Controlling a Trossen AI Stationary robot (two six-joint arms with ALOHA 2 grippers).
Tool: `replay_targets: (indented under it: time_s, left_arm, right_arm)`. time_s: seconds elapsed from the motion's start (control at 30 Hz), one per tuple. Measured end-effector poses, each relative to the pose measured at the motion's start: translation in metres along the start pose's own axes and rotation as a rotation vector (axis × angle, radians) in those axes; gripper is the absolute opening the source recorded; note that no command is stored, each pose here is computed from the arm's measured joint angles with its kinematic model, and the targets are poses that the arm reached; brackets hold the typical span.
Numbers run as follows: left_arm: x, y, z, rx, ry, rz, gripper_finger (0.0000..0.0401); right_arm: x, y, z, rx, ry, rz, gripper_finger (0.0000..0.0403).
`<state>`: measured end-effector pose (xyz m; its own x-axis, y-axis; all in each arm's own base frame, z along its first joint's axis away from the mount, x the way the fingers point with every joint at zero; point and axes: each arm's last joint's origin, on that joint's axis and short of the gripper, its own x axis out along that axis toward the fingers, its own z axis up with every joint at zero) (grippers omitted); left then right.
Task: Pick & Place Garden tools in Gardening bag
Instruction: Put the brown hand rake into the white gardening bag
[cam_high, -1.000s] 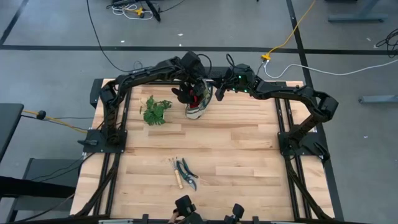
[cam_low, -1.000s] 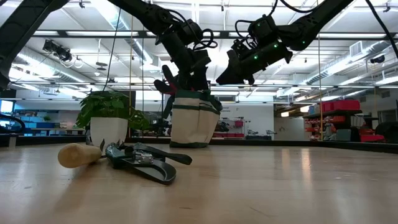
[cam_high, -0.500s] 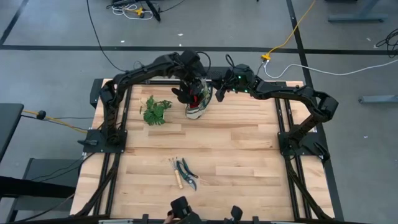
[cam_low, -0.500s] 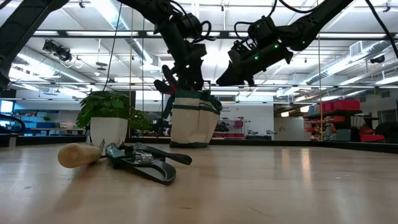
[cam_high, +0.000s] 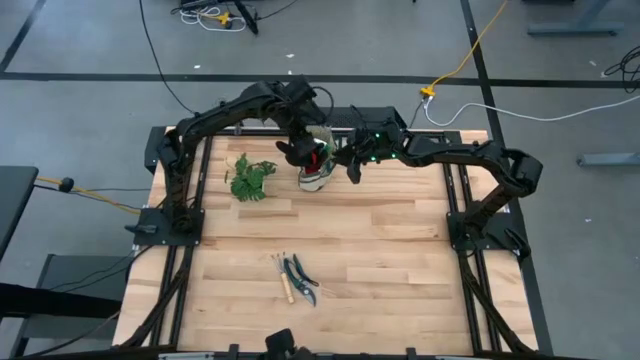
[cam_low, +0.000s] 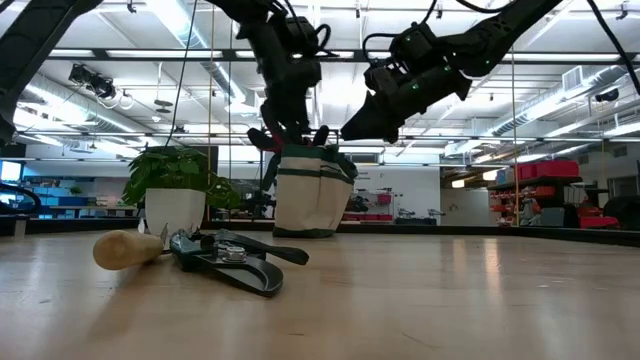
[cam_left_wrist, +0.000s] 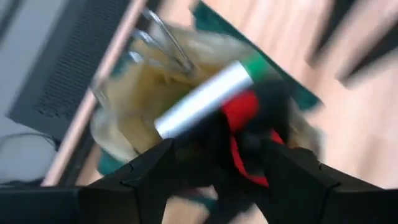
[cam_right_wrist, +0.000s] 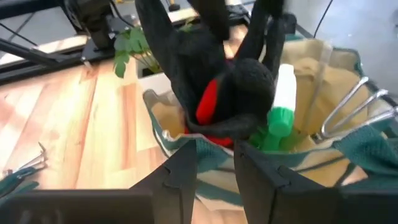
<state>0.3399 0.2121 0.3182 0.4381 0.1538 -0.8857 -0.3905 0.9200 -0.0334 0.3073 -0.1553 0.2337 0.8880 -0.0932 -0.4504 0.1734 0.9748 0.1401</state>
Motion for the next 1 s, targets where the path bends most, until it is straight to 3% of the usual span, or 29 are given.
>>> replay_targets:
  time_s: [0.3,0.6,0.77,1.0]
  left_arm:
    - [-0.059,-0.029,-0.021,0.005,0.029,-0.065,0.0241]
    - [-0.111,-0.103,-0.053,0.124,-0.004,-0.177,0.0241]
    - [-0.118,-0.145,-0.076,0.119,0.017,-0.210,0.0241]
    - [-0.101,-0.197,-0.119,0.005,0.086,-0.072,0.0241]
  right_arm:
    - [0.003,0.009,-0.003,0.001,0.038,0.015,0.0107]
    - [0.003,0.008,-0.004,-0.002,0.045,-0.024,0.0107]
    - [0.003,0.008,-0.004,-0.002,0.045,-0.024,0.0107]
    - [0.003,0.008,-0.004,0.010,0.042,-0.025,0.0107]
